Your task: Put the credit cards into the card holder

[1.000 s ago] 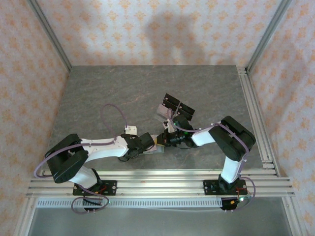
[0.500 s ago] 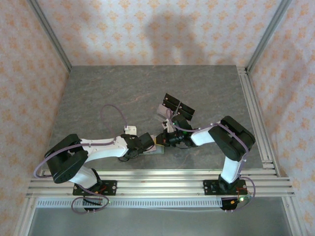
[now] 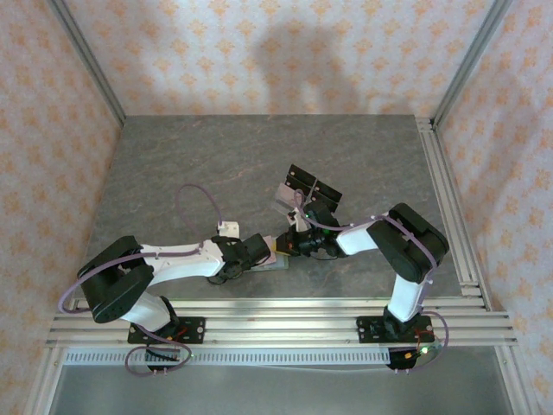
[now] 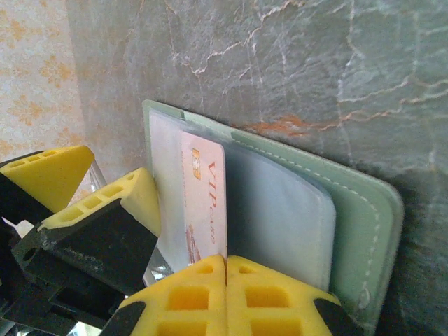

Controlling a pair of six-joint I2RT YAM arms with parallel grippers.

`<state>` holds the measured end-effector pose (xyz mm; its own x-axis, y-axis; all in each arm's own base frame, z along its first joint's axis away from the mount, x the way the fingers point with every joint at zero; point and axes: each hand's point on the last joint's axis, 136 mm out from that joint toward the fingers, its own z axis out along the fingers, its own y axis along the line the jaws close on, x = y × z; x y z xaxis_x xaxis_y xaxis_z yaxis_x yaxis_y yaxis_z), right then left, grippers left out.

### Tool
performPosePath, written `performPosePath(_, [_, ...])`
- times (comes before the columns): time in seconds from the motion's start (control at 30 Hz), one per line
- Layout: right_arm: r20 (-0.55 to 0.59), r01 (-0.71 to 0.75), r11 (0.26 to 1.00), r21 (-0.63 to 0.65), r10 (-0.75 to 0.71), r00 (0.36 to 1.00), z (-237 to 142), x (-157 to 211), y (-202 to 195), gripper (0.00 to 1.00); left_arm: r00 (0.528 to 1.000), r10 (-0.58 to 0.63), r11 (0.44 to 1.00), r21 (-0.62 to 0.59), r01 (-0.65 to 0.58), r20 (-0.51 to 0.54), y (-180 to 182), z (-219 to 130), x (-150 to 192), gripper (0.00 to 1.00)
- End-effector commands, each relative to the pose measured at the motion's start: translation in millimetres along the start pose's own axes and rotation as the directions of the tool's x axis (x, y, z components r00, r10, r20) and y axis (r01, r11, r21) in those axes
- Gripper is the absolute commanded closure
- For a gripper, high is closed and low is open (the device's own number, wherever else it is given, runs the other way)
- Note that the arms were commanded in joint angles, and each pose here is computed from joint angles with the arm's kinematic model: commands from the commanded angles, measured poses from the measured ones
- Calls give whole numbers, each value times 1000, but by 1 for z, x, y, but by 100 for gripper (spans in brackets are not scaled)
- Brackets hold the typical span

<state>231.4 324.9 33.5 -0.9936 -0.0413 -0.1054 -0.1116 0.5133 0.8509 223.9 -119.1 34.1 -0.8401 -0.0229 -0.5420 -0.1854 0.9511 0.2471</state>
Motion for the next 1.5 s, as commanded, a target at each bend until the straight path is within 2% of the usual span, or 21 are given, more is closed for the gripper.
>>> performPosePath(0.0, [-25, 25, 1000, 6, -25, 999, 2, 5, 2, 100, 999, 29, 999, -45, -30, -19, 13, 4, 10, 0])
performPosePath(0.43, [-56, 40, 999, 15, -39, 998, 8, 14, 9, 100, 1000, 26, 999, -40, -26, -16, 12, 4, 10, 0])
performPosePath(0.8, [13, 7, 996, 86, -8, 1000, 6, 4, -5, 100, 1000, 27, 999, -40, -27, -14, 13, 2, 11, 0])
performPosePath(1.13, [99, -53, 995, 90, 44, 994, 0, 0, -12, 100, 1000, 27, 999, -39, -28, -14, 13, 2, 12, 0])
performPosePath(1.47, [99, -81, 994, 72, 73, 992, 0, 4, -12, 100, 999, 29, 999, -33, -29, -15, 10, 2, 11, 0])
